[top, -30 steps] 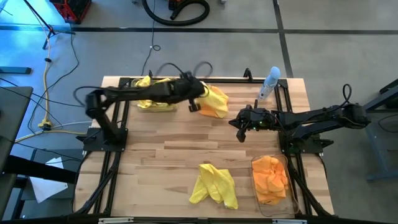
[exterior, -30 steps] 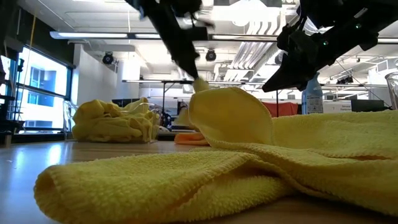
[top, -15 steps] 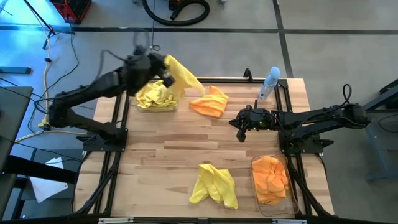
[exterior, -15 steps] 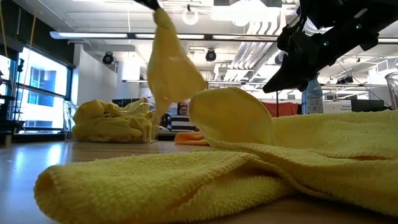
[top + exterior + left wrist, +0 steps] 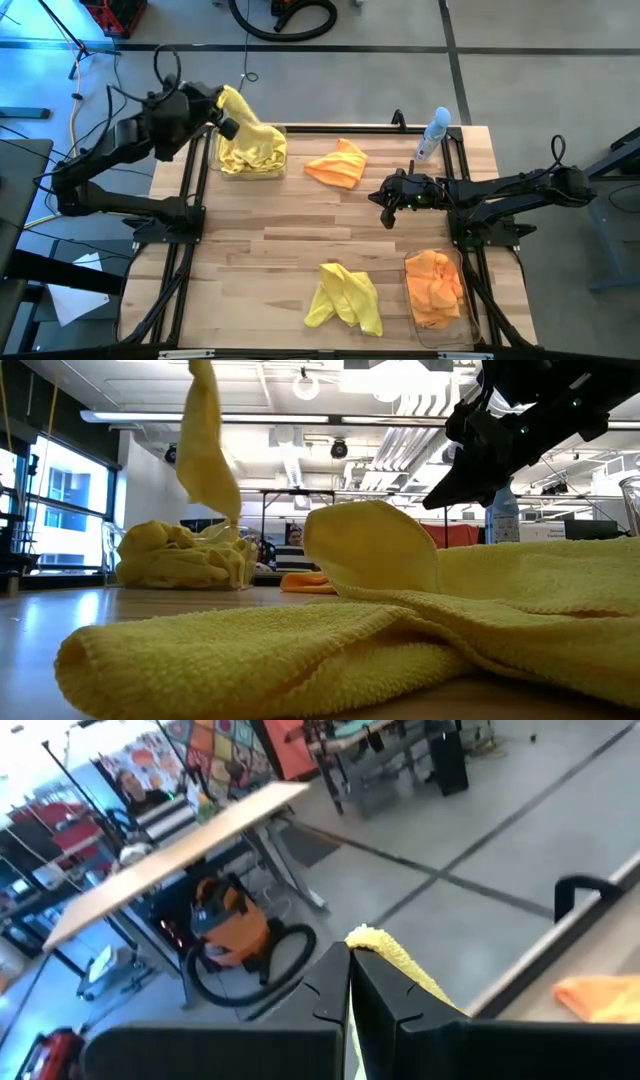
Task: Sort microfiber towel by color & place in baskets
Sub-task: Put the yellow towel into the top transparent bin
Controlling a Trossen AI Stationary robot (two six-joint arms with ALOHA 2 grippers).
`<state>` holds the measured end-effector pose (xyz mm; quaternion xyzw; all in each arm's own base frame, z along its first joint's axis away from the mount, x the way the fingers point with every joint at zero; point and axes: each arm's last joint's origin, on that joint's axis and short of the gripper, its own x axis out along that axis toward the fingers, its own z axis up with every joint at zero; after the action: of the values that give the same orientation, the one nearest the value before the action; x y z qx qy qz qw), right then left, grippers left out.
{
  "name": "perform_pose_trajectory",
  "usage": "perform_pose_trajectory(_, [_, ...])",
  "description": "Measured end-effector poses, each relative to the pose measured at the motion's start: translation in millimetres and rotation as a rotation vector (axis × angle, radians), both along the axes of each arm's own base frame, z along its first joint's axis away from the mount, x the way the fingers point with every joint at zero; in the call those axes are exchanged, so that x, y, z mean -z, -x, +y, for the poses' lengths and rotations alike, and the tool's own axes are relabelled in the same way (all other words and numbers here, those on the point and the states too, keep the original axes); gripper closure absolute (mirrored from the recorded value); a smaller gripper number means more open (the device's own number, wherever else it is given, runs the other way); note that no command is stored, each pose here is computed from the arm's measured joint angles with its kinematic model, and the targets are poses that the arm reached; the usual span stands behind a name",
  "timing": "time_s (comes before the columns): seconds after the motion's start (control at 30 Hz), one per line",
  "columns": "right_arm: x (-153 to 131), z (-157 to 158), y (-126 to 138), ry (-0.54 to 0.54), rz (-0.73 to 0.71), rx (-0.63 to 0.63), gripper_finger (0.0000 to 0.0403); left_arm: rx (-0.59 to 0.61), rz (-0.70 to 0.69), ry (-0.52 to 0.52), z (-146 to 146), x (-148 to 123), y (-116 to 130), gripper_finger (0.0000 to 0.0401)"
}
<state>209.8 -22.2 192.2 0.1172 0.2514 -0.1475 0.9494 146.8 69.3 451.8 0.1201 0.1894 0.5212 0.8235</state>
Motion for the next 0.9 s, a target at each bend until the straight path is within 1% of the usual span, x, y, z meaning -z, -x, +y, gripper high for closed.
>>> perform_pose_trajectory(0.1, [0,0,0,0.0,0.0,0.0,0.0384,-0.013,0.056,0.039,0,12,2,0.0401])
perform_pose_trajectory(0.27, [0,0,0,0.0,0.0,0.0,0.0384,-0.031,0.133,0.112,7,40,-8,0.0401])
perform_pose_trajectory(0.43, [0,0,0,-0.012,-0.003,0.008,0.0384,-0.077,0.272,0.179,24,86,-31,0.0401])
perform_pose_trajectory(0.57, [0,0,0,-0.018,-0.005,0.013,0.0384,-0.142,0.342,0.233,45,125,-45,0.0401])
perform_pose_trajectory(0.67, [0,0,0,-0.018,-0.005,0.014,0.0384,-0.203,0.353,0.273,61,151,-53,0.0401])
perform_pose_trajectory(0.77, [0,0,0,-0.018,-0.005,0.014,0.0384,-0.229,0.381,0.347,75,177,-56,0.0401])
perform_pose_trajectory(0.83, [0,0,0,-0.018,-0.005,0.013,0.0384,-0.201,0.399,0.429,81,193,-59,0.0401])
perform_pose_trajectory(0.9, [0,0,0,-0.018,-0.005,0.013,0.0384,-0.138,0.411,0.526,84,208,-62,0.0401])
